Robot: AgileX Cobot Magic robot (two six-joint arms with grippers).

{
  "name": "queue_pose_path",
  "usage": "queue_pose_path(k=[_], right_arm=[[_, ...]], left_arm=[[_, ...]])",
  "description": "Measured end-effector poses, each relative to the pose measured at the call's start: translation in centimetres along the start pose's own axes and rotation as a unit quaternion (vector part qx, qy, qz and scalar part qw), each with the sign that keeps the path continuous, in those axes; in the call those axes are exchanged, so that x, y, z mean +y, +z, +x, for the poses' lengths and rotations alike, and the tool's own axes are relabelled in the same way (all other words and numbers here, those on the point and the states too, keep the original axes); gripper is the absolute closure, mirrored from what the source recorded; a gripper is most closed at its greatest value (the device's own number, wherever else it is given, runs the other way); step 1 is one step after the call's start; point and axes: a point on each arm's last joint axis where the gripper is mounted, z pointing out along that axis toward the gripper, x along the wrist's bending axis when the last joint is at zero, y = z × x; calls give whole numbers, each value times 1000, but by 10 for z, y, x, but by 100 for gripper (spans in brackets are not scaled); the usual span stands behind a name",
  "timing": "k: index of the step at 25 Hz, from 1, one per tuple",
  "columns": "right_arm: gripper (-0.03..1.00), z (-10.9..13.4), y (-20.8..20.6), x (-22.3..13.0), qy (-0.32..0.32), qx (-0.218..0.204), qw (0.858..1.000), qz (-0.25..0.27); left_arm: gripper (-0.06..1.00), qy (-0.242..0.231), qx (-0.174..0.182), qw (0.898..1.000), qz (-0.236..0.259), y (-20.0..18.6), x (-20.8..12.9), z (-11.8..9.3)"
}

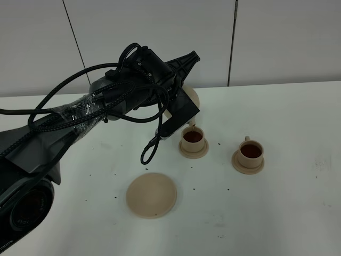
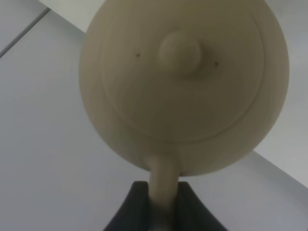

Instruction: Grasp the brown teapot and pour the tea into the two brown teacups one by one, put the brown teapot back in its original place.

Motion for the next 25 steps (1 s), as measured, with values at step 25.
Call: queue_pose_path(k=[25], right_arm=[[73, 0, 0, 0, 0, 0, 1000, 0]], left_arm=[[78, -2, -5, 1000, -2, 0, 0, -1]])
